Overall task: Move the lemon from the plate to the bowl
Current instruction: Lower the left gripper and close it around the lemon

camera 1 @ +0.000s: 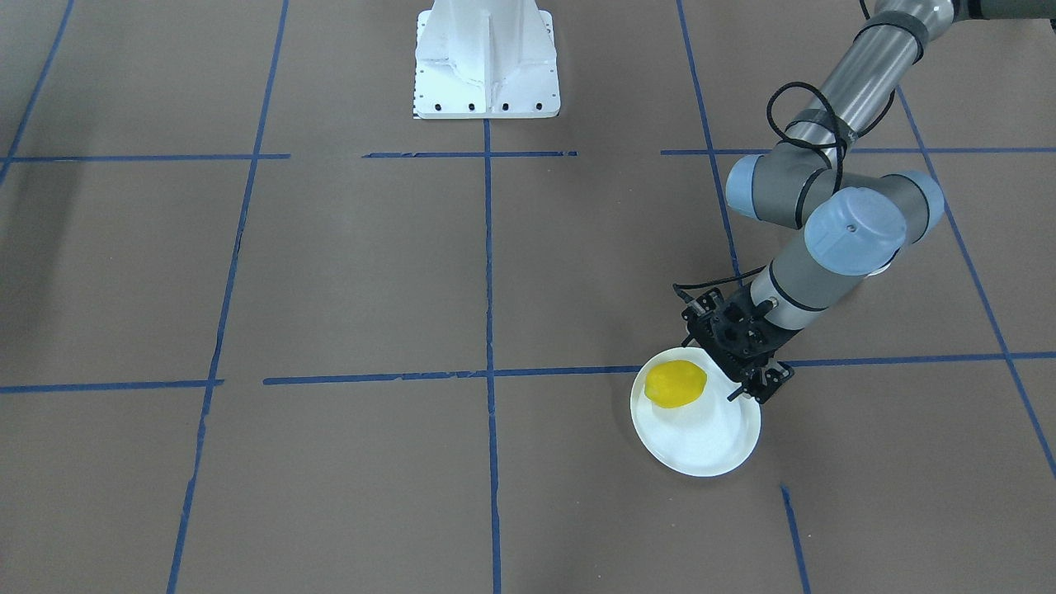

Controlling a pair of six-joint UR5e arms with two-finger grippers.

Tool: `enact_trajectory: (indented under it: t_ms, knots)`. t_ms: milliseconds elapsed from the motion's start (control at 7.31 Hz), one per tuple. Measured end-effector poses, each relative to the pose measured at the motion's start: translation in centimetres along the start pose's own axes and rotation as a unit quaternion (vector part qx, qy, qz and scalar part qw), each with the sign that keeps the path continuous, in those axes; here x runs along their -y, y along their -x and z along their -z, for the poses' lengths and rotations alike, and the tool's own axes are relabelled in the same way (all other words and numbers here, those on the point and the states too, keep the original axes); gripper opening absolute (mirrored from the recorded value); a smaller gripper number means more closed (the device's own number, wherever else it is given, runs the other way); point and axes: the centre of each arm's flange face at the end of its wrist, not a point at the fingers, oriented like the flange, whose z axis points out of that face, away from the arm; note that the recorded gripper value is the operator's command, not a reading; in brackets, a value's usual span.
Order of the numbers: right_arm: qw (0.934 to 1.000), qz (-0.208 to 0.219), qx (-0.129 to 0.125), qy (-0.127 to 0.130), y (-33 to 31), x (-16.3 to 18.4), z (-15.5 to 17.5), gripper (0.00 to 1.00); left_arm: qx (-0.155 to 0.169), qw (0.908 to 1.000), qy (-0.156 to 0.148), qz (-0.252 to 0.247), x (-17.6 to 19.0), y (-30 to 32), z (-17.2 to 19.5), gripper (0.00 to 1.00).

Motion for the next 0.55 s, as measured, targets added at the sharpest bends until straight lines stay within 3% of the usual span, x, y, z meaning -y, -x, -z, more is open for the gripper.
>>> enact_trajectory:
  t_ms: [411, 547]
  knots:
    - [1.0, 0.0, 0.0, 0.0, 0.0, 0.0, 0.0, 1.0, 0.0, 0.9997, 0.009, -0.023, 1.2, -0.3, -2.1, 0.97]
    - [1.0, 0.0, 0.0, 0.0, 0.0, 0.0, 0.0, 1.0, 0.0, 0.9996, 0.013, -0.026, 1.5, -0.6, -2.8, 0.84]
